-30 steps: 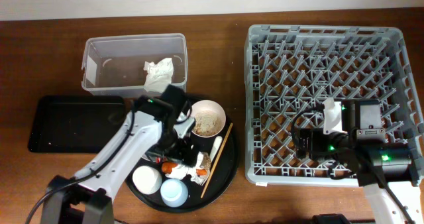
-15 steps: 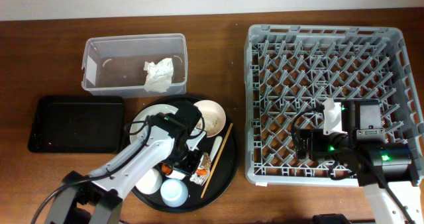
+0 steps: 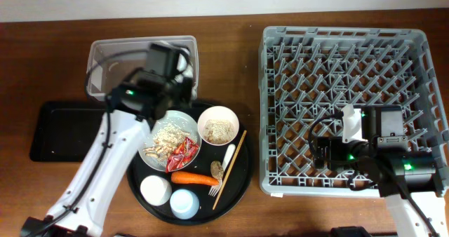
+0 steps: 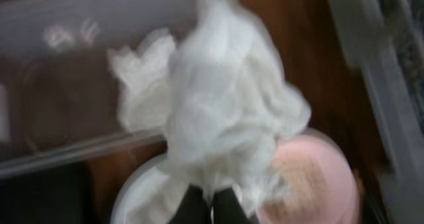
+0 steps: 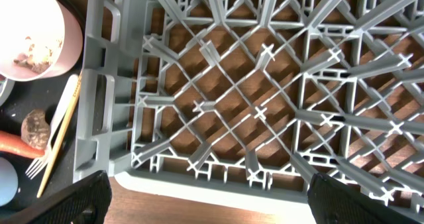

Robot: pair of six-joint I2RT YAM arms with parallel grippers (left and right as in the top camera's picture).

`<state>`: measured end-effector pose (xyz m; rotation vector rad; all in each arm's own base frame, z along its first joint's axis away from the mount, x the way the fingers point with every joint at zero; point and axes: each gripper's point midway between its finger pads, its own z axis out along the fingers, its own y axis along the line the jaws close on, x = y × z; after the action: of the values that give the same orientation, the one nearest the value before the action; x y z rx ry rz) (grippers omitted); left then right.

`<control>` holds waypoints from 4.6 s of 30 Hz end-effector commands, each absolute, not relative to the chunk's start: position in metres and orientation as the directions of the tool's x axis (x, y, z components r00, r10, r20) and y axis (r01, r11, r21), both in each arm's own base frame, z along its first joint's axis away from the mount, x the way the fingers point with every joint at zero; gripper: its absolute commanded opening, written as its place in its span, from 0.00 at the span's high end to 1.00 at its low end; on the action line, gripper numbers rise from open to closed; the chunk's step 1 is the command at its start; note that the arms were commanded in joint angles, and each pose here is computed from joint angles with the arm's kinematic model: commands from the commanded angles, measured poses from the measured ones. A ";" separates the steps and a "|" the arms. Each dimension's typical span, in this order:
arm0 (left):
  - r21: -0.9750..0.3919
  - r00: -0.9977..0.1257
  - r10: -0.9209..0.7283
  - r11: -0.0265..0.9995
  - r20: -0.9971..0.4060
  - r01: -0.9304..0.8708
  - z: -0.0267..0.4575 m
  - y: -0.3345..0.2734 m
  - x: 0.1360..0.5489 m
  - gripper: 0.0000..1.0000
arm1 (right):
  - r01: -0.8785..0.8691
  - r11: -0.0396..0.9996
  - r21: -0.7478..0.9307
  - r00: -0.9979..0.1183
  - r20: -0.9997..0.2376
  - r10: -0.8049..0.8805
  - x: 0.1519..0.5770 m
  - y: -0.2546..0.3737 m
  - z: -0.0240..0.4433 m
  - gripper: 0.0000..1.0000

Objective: Sort waste into correct bins and load items into the dishwasher rack

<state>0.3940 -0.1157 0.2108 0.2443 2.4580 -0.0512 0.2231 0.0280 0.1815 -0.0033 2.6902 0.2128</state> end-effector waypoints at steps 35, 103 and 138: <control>-0.067 -0.994 0.113 0.991 0.004 0.113 0.041 -0.071 0.256 0.99 | -0.043 0.988 0.150 -0.900 -0.436 0.027 0.223 0.029 0.187 0.02; 0.251 -0.763 0.635 0.764 -0.125 0.595 0.079 -0.227 0.322 1.00 | -0.032 0.988 0.152 -0.928 -0.370 0.027 0.221 0.029 0.175 0.02; -0.899 -0.727 -0.562 0.401 -0.394 0.177 0.163 0.059 0.324 1.00 | -0.032 0.988 0.152 -0.930 -0.366 0.026 0.220 0.029 0.175 0.02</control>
<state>0.3285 0.0575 0.1372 -0.3732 2.1928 -1.2587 0.2170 0.0279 0.1691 0.0061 2.7751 0.2154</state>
